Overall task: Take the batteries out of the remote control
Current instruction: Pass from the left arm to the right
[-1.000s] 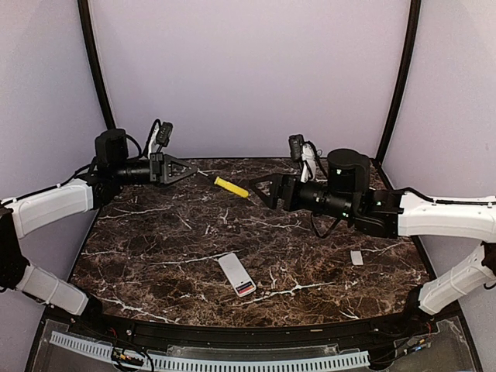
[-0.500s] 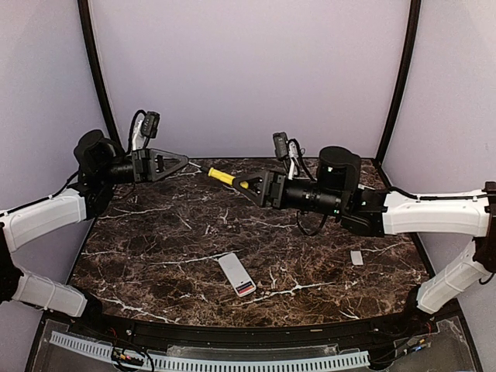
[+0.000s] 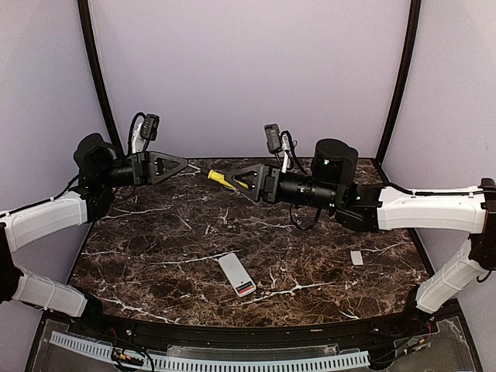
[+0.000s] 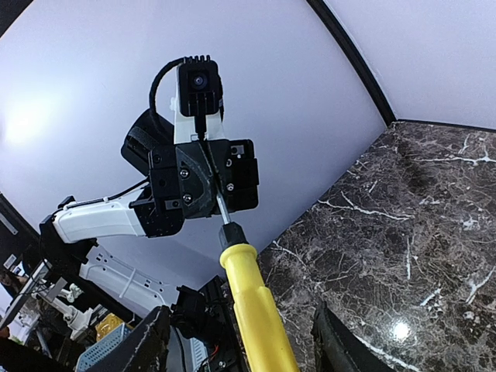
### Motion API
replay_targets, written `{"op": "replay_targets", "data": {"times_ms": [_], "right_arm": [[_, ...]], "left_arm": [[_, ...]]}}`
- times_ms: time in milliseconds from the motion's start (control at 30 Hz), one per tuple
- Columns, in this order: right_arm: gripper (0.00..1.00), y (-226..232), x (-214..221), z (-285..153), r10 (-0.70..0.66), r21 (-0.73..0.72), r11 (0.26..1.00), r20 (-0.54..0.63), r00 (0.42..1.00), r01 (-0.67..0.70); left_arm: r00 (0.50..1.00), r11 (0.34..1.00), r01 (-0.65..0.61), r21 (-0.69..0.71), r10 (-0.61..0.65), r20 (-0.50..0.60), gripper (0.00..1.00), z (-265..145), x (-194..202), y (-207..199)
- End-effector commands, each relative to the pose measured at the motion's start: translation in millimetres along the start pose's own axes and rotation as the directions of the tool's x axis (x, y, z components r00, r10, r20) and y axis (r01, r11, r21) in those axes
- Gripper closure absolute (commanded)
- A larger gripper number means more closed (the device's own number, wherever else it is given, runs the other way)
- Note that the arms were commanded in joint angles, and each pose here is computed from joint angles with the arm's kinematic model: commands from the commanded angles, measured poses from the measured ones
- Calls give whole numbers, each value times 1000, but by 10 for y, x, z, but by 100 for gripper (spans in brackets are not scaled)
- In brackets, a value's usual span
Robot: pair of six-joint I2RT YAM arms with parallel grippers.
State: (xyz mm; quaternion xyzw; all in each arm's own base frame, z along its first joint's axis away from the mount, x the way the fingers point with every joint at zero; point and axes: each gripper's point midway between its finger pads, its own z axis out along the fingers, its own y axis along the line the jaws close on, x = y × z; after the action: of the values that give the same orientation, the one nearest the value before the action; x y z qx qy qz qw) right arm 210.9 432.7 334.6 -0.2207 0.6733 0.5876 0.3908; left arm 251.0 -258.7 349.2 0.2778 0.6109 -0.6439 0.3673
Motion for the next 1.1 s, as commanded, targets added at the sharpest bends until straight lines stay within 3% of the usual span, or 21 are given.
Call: {"op": "replay_targets", "data": {"times_ms": [0, 1067], "right_arm": [[41, 166, -74, 77, -18, -69, 997, 15, 1000, 19], [78, 266, -117, 107, 7, -135, 991, 42, 999, -1]], "left_arm": [[1000, 999, -28, 25, 28, 5, 100, 3, 4, -83], [1000, 1000, -1, 17, 2, -9, 100, 29, 52, 24]]}}
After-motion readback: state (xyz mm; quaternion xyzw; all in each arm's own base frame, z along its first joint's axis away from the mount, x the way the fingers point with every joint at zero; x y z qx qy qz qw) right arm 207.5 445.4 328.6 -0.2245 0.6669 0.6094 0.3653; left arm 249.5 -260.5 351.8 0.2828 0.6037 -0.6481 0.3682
